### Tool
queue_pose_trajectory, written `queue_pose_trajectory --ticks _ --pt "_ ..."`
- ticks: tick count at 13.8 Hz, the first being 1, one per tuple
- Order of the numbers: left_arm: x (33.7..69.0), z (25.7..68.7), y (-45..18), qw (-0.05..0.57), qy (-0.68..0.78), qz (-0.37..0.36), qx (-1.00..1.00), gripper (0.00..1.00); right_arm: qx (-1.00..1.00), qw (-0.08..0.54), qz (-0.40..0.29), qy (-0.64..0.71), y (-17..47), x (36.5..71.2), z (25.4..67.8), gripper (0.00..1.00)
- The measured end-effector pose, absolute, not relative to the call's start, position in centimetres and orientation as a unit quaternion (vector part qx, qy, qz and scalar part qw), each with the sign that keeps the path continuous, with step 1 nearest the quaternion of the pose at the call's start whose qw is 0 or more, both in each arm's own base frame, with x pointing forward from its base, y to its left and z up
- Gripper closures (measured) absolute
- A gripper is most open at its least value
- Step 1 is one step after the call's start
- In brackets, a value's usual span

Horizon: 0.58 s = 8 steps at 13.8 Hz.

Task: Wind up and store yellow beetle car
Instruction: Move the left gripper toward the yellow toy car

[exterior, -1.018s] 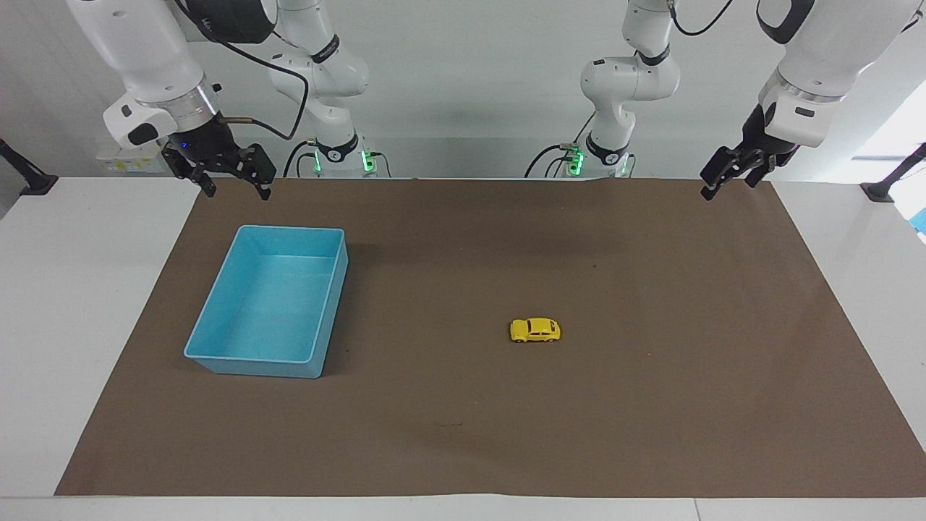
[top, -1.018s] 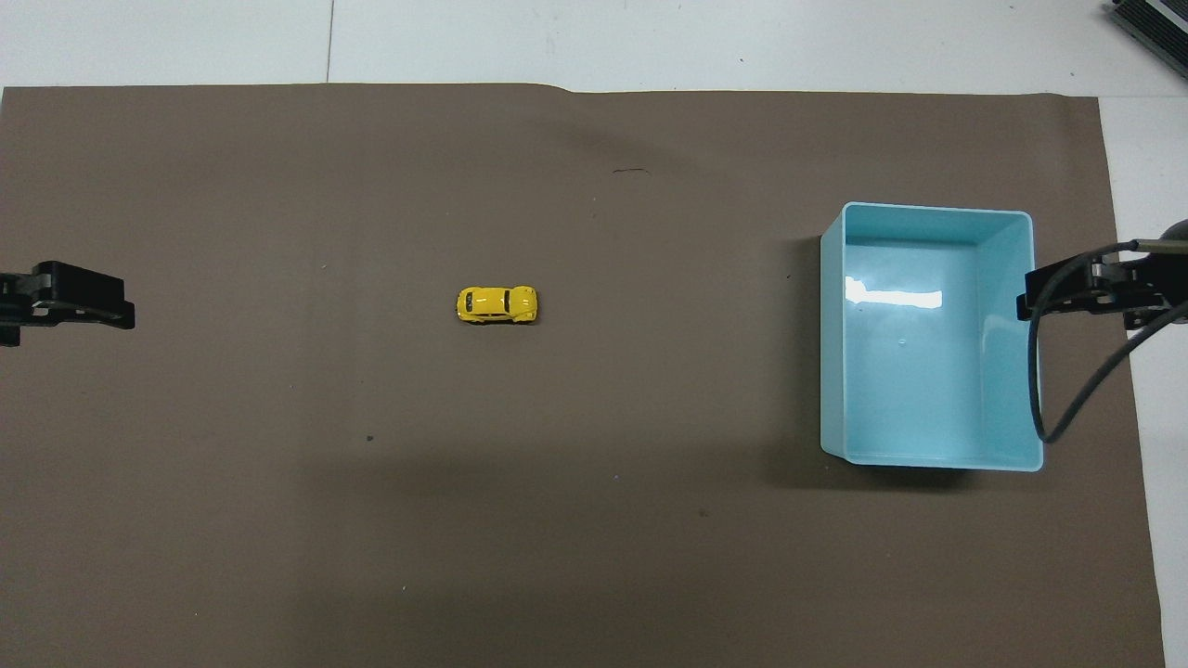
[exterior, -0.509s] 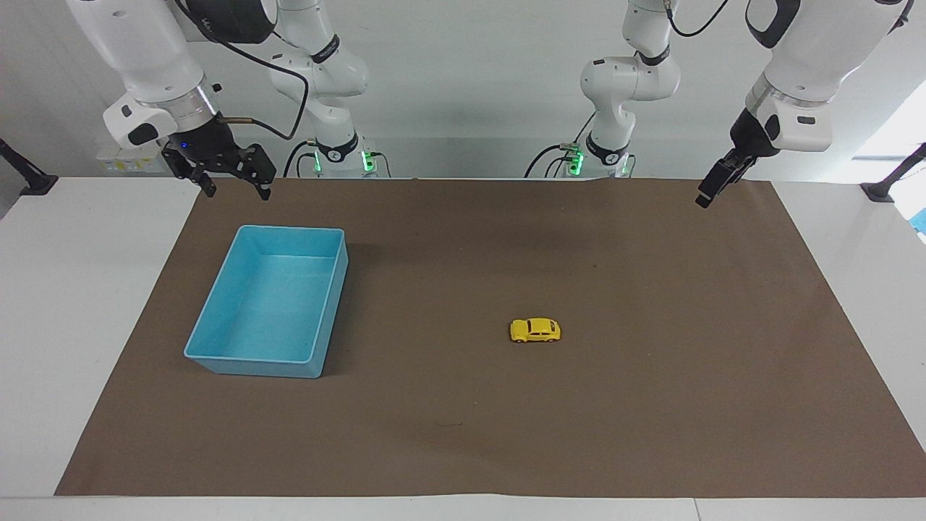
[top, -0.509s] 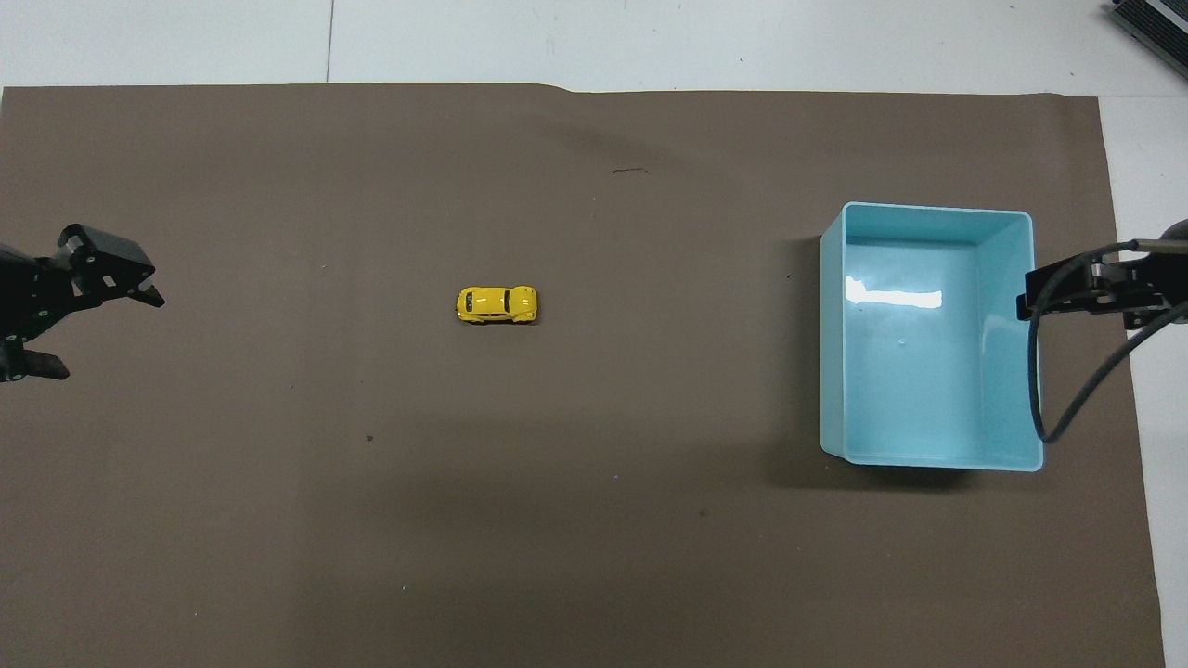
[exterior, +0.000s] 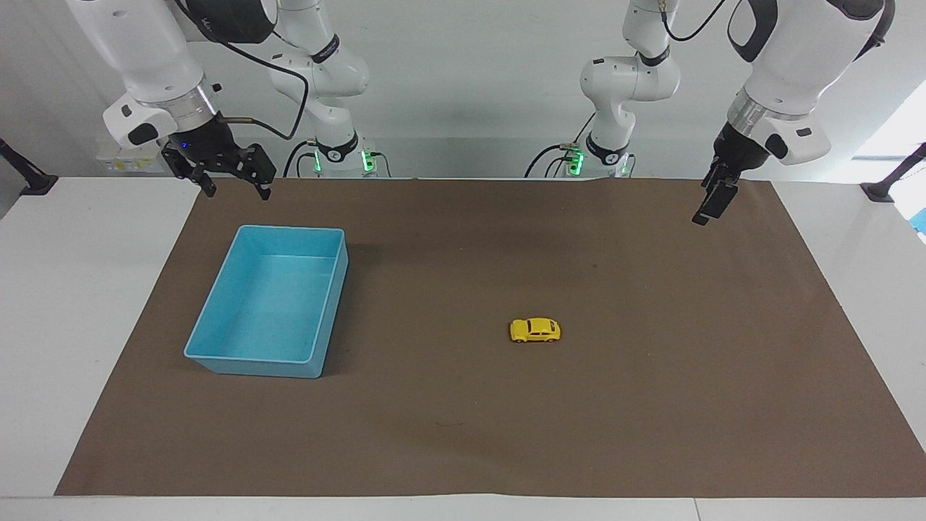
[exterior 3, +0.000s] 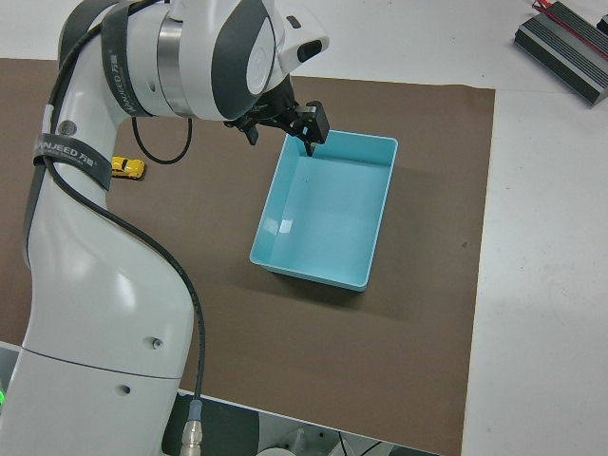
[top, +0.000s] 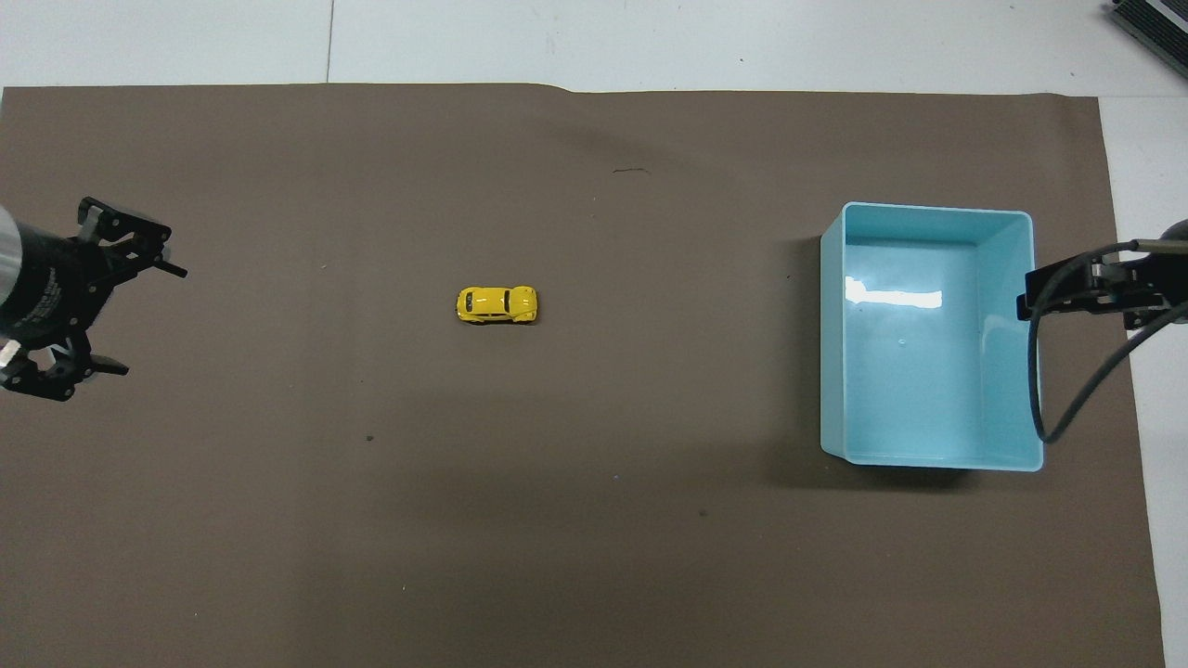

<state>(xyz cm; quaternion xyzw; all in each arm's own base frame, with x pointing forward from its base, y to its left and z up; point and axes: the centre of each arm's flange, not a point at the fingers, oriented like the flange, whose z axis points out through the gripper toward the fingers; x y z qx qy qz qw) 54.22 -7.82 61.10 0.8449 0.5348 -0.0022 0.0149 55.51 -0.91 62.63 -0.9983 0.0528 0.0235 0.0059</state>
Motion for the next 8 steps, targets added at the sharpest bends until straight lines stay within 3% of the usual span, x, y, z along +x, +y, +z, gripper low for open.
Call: queue_pose_trajectory --ticks 8 --pt "55.1 58.9 -9.4 0.038 0.65 -0.014 0.759 0.0 -0.998 0.006 0.024 0.053 -0.9 55.5 62.6 0.0"
